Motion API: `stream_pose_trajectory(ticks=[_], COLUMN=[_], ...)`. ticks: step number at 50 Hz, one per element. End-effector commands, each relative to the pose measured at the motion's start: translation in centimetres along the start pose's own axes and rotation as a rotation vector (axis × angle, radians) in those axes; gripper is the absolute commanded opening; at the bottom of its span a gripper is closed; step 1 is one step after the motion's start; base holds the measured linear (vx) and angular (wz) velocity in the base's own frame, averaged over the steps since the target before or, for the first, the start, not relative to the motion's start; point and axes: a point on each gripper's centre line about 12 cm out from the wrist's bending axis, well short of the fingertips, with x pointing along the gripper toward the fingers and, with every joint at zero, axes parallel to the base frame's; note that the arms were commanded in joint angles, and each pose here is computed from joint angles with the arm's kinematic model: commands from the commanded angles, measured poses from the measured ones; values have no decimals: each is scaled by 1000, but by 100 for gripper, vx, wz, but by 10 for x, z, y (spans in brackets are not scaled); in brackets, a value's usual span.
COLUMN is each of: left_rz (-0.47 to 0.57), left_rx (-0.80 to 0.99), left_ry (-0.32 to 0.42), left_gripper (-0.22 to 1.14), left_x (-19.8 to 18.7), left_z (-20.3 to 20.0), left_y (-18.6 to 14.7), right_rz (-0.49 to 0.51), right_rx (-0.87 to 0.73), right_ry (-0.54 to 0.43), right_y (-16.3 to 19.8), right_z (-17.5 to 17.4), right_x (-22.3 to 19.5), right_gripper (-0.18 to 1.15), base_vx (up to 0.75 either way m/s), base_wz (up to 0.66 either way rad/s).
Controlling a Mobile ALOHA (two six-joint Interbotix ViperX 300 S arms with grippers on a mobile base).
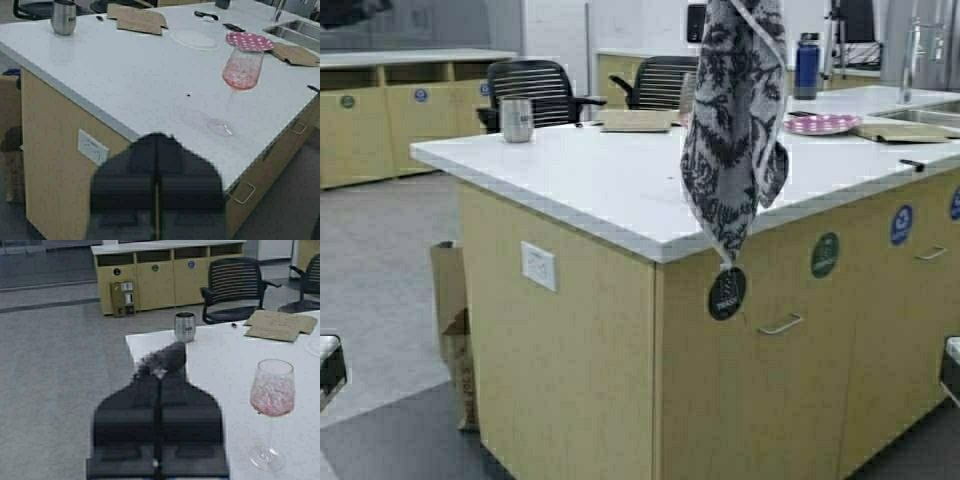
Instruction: Get the cloth and wipe up the spill under the wine glass
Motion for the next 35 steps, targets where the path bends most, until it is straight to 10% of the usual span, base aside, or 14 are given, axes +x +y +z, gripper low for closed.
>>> stream_pose_trajectory(ticks=[1, 35], left_rz=[-49, -79], left_rx=[37, 52], left_ry=[-9, 85], left_gripper=[2, 2], left_x=[21, 90], left_z=[3, -59], left_y=[-10, -12], right_rz=[5, 3], right_rx=[1, -8], right_ry=[-46, -46], right_y=[1, 1], right_z=[12, 13], right_x=[0, 5], right_gripper=[6, 6], base_vx=[19, 17], base_wz=[10, -11])
